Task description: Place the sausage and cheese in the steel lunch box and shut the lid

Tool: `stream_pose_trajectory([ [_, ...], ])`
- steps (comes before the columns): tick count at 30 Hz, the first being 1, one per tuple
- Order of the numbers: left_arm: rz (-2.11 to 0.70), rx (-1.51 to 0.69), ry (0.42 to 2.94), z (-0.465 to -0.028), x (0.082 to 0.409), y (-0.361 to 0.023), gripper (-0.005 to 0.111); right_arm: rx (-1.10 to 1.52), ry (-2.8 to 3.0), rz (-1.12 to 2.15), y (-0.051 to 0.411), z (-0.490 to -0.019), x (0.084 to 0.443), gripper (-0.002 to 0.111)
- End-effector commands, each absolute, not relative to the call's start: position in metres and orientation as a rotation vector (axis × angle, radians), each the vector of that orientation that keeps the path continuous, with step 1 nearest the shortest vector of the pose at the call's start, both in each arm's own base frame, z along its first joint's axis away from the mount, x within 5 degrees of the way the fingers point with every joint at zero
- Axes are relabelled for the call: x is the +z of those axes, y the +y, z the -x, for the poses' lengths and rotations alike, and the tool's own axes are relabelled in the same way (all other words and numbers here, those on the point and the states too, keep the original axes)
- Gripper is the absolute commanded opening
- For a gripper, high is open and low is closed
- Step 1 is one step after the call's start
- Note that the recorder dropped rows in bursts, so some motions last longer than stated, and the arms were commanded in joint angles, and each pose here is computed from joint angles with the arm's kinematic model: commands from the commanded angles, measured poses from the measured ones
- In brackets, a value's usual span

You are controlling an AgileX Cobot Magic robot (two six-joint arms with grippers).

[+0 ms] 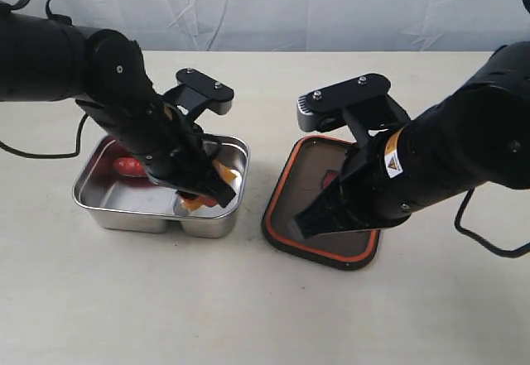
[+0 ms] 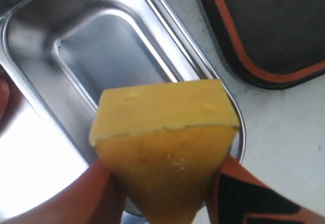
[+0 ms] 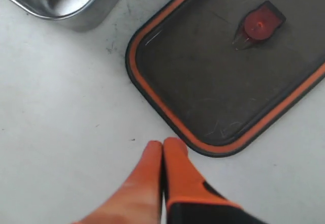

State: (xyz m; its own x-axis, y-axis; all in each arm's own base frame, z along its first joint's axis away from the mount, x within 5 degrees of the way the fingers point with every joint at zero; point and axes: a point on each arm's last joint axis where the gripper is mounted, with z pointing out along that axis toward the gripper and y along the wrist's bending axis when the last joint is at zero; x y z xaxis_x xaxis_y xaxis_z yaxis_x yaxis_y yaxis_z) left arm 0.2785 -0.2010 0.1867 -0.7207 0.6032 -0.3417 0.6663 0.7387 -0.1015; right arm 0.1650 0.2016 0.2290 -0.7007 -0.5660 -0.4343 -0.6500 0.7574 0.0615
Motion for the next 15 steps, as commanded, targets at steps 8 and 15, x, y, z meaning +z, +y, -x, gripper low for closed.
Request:
stream_pose_trajectory([
  [8, -1.022, -0.270, 2.593, -0.285, 0.192, -0.204, 0.060, 0.242, 2.562, 0.812, 0.186, -0.160, 0.247, -0.001],
  [15, -1.116, -0.202, 2.608, -0.271, 0.217, -0.191, 0.001, -0.062, 2.562, 0.585, 0.165, -0.172, 0.249, 0.040],
])
